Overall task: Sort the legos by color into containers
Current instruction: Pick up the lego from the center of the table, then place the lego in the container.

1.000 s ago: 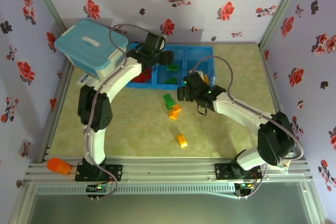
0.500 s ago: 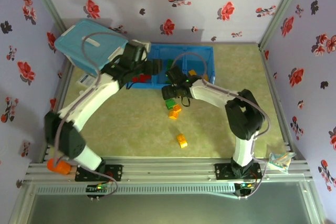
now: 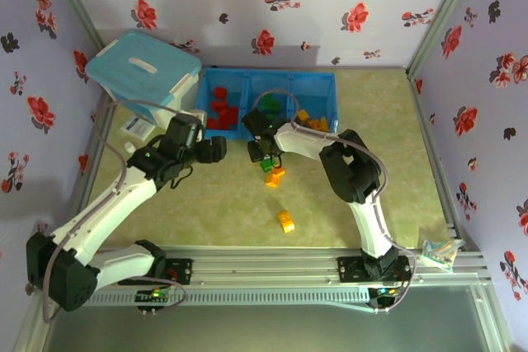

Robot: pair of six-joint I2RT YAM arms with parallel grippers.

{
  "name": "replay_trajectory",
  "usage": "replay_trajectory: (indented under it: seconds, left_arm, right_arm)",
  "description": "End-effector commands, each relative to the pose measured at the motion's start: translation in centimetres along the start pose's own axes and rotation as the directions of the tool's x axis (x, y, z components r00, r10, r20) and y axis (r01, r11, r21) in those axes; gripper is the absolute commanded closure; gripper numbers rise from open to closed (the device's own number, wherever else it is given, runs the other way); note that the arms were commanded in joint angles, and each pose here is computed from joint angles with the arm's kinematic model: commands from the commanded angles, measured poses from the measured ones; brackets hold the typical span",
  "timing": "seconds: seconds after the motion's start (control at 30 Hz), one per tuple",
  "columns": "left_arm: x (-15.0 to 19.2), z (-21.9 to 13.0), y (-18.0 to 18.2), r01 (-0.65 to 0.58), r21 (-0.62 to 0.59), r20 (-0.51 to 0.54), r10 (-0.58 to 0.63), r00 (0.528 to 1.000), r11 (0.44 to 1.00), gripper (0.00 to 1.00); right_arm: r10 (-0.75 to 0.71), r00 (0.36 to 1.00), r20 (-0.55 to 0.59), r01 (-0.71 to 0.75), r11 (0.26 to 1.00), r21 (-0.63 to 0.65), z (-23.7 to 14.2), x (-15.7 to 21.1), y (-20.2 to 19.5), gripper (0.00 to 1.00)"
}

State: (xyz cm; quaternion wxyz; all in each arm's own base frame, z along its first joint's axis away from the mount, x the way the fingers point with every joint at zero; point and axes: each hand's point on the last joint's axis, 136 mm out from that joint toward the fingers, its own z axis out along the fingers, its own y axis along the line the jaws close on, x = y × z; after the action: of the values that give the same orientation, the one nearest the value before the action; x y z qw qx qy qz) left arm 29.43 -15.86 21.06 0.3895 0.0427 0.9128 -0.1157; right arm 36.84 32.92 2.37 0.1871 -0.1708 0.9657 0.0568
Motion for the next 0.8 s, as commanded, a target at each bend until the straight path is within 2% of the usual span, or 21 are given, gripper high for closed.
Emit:
replay_trajectory:
  seconds: [0.0,0.07,0.17,0.33,0.47,0.6,0.63,0.67,0.7,0.73,0.77]
  left_arm:
    - [0.4,-1.0,1.0,0.022,-0.028,0.020,-0.022,1.000,0.999,0.16]
    - [0.7,-1.2,1.2,0.021,-0.028,0.020,-0.020,1.000,0.999,0.16]
    - [1.3,-1.6,1.4,0.012,-0.026,0.017,-0.012,1.000,1.000,0.17]
    - [3.5,-1.4,0.9,-0.028,-0.002,-0.011,0.028,1.000,1.000,0.17]
    - [5.7,-0.4,-1.0,-0.077,0.052,-0.061,0.080,0.995,0.996,0.16]
    - [6.5,0.3,-3.0,-0.089,0.106,-0.070,0.097,0.993,0.990,0.16]
    - [6.6,0.5,-3.5,-0.085,0.126,-0.072,0.094,0.993,0.988,0.15]
    - [6.7,0.7,-4.0,-0.084,0.144,-0.075,0.096,0.993,0.986,0.15]
    - [6.8,1.0,-4.5,-0.087,0.158,-0.080,0.101,0.992,0.984,0.15]
    - [6.8,1.2,-4.9,-0.093,0.169,-0.084,0.108,0.991,0.981,0.15]
    - [6.9,1.6,-5.4,-0.102,0.178,-0.092,0.120,0.988,0.979,0.14]
  right_arm:
    - [-0.035,0.999,-0.027,0.035,0.999,0.034,0.2,0.3,0.1,0.61]
    - [-0.043,0.999,-0.009,0.043,0.998,0.041,-0.7,-0.4,0.2,0.69]
    - [-0.049,0.997,0.059,0.047,0.998,0.037,-3.7,-2.5,0.5,0.73]
    - [-0.031,0.974,0.223,0.014,0.997,0.081,-9.5,-8.4,-1.4,0.73]
    - [0.023,0.970,0.243,-0.052,0.992,0.116,-9.3,-12.4,-4.8,0.71]
    - [0.042,0.967,0.249,-0.080,0.986,0.146,-8.2,-14.9,-6.8,0.70]
    - [0.044,0.966,0.256,-0.083,0.986,0.144,-8.2,-15.5,-7.0,0.67]
    - [0.043,0.965,0.258,-0.080,0.987,0.138,-8.3,-16.0,-6.9,0.52]
    - [0.038,0.965,0.261,-0.074,0.989,0.129,-8.7,-16.3,-6.7,0.21]
    - [0.033,0.962,0.270,-0.069,0.990,0.125,-9.5,-16.6,-6.4,0.07]
    - [0.031,0.957,0.289,-0.070,0.990,0.126,-10.5,-16.8,-6.2,0.01]
